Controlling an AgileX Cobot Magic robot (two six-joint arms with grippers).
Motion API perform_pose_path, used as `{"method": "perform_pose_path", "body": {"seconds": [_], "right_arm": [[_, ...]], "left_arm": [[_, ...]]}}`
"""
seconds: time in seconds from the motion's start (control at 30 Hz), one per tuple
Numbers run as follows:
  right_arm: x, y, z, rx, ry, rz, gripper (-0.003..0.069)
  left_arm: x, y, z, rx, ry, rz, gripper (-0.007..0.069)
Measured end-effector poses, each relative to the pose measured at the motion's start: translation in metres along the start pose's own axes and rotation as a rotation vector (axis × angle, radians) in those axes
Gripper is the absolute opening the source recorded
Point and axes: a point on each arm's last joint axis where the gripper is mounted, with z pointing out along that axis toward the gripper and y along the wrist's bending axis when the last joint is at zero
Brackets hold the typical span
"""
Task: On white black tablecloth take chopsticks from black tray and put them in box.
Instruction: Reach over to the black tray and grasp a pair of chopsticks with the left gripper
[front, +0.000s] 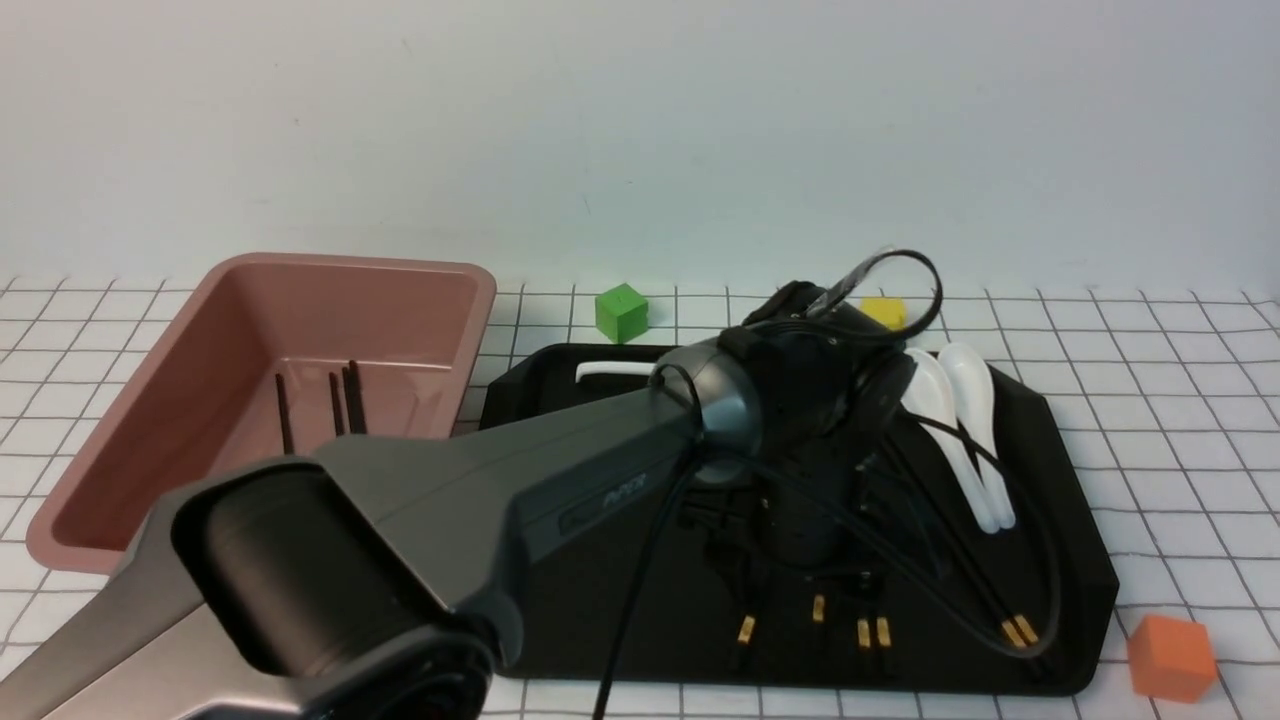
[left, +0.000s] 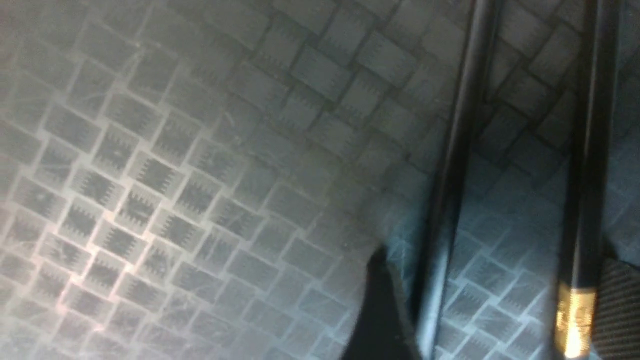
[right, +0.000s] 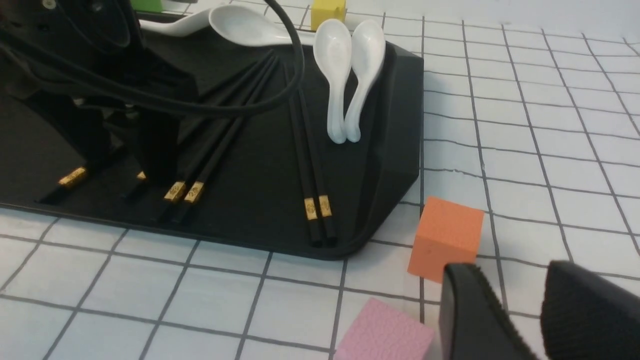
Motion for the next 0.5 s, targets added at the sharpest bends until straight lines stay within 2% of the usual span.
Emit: {"method": "perform_pose_path", "body": {"seconds": [0.07,0.2,0.23,0.5], "right_arm": [[0.0,0.0,0.0,0.0,0.0,0.0,0.0239],[0.0,0.0,0.0,0.0,0.0,0.0,0.0239],[0.0,0.0,0.0,0.0,0.0,0.0,0.0239],[0.0,0.0,0.0,0.0,0.0,0.0,0.0239]], "left_arm": [[0.001,0.001,0.0,-0.007,0.011,-0.022,0.0405],[0.002,0.001,0.0,-0.015,0.021,-0.067,0.0144],[0.002,0.001,0.0,-0.019,0.019,-0.072,0.0101],[0.003,0.007,-0.026,-0.038,0.011,-0.109,0.0124]]}}
